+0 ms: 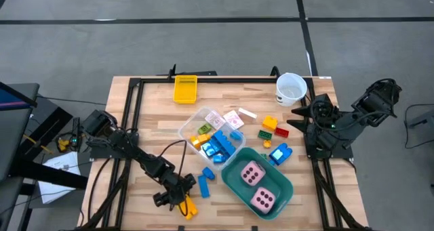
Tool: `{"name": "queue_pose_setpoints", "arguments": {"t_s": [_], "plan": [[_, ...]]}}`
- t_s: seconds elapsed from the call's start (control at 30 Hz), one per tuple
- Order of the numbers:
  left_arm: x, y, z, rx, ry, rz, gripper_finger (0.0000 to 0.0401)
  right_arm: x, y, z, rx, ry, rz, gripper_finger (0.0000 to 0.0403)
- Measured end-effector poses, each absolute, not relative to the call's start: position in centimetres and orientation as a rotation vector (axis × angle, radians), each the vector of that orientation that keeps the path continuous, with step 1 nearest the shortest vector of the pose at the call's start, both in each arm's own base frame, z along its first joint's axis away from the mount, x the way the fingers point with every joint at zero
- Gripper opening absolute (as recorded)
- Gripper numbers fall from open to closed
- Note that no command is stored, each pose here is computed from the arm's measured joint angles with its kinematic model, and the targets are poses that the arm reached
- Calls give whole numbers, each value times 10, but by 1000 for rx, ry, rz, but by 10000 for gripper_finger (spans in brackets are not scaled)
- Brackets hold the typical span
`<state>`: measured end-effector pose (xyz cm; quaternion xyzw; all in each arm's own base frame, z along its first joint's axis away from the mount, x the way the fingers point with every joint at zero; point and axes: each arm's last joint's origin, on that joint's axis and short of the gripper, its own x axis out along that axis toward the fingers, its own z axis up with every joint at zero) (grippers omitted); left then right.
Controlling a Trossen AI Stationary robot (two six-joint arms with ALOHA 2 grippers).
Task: Pick & Place Toys
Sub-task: Put the yellow game pieces into the transparent bin
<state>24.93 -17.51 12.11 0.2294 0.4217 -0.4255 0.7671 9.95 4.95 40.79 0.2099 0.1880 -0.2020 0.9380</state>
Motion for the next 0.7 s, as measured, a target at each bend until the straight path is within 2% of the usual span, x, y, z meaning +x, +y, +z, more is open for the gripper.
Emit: {"name": "queue_pose_setpoints", "arguments": {"t_s": [0.37,0.7], "plan": [[250,-176,124,422,923,-894,298,100,49,408,428,384,-413,254],[249,-170,156,339,863,-674,295,99,49,408,402,389,-407,254]]}}
